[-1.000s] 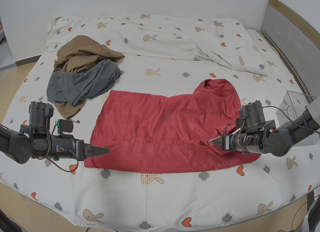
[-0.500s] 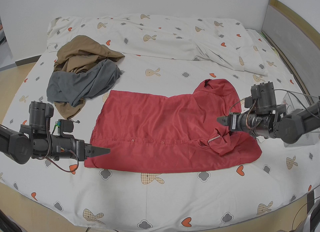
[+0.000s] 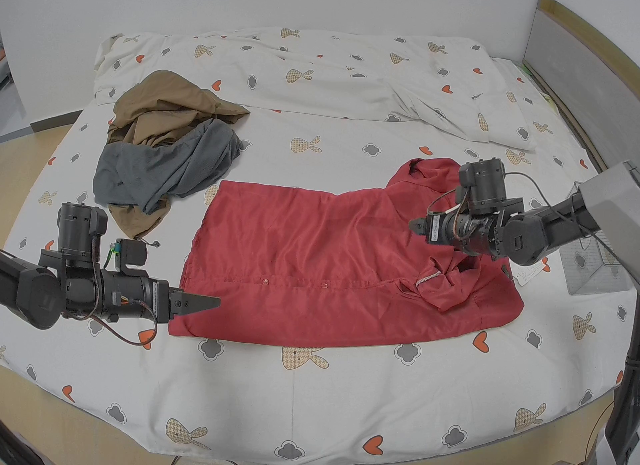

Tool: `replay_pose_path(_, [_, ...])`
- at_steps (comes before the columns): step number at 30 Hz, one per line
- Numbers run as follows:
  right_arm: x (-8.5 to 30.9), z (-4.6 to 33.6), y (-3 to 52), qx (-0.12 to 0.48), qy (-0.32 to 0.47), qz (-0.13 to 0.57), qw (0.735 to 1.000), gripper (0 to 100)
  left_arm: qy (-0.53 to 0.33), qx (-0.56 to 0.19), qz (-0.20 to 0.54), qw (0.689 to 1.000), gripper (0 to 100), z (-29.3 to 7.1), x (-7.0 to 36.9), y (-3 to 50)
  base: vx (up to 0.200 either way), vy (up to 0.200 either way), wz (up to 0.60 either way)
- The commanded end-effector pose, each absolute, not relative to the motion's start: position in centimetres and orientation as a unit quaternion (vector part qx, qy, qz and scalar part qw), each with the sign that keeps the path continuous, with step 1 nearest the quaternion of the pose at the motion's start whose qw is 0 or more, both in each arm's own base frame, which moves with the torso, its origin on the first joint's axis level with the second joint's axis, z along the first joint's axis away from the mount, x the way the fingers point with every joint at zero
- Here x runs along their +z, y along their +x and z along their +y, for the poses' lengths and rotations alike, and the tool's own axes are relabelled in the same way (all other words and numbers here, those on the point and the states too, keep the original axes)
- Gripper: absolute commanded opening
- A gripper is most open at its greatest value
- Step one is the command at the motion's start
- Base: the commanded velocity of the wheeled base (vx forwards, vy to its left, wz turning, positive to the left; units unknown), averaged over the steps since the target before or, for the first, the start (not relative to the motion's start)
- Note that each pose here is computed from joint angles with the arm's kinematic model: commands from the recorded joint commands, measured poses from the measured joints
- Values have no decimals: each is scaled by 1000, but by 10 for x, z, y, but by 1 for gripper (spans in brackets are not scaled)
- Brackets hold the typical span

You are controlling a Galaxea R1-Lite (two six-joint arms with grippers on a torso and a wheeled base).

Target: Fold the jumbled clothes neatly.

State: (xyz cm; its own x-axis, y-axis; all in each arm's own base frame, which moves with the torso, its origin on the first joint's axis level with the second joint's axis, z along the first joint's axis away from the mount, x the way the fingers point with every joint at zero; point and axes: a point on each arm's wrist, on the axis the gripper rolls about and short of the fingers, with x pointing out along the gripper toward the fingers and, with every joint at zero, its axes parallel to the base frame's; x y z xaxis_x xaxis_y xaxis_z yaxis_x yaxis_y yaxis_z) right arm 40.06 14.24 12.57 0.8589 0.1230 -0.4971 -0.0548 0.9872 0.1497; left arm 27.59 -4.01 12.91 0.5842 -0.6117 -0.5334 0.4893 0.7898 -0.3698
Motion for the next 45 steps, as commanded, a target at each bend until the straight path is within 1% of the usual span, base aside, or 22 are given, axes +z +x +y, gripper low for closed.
replay_pose_path(1, [87,145,405,38,47,319,946,100,-93,-310,337,884,100,-40,127,277,0,0,0])
replay_pose_path(4, [89,140,396,31,46,346,937,100,-93,-310,337,884,100,-40,127,277,0,0,0])
replay_pose_path(9, [110,131,368,29,56,353,934,100,-93,-310,337,884,100,-40,127,277,0,0,0])
replay_pose_path(12, [117,128,354,33,56,354,933,100,-93,-311,338,883,100,-41,126,277,0,0,0])
replay_pose_path(14, [117,128,354,33,56,354,933,100,-93,-311,338,883,100,-41,126,277,0,0,0])
replay_pose_path(15, [122,131,340,43,52,356,932,100,-93,-312,338,883,100,-41,126,277,0,0,0])
replay_pose_path(17, [121,132,337,45,50,358,931,100,-92,-312,337,883,100,-41,127,277,0,0,0])
replay_pose_path(27, [98,139,314,48,45,403,913,100,-92,-312,335,884,100,-41,128,276,0,0,0])
replay_pose_path(33, [83,136,306,41,37,429,902,100,-92,-312,335,884,100,-41,128,276,0,0,0])
replay_pose_path(37, [76,134,310,34,37,435,899,100,-92,-312,335,884,100,-41,128,276,0,0,0])
replay_pose_path(40, [64,135,317,30,34,444,895,100,-92,-312,335,884,100,-41,128,276,0,0,0])
replay_pose_path(45, [52,132,334,22,45,432,901,100,-92,-312,337,884,100,-41,127,276,0,0,0])
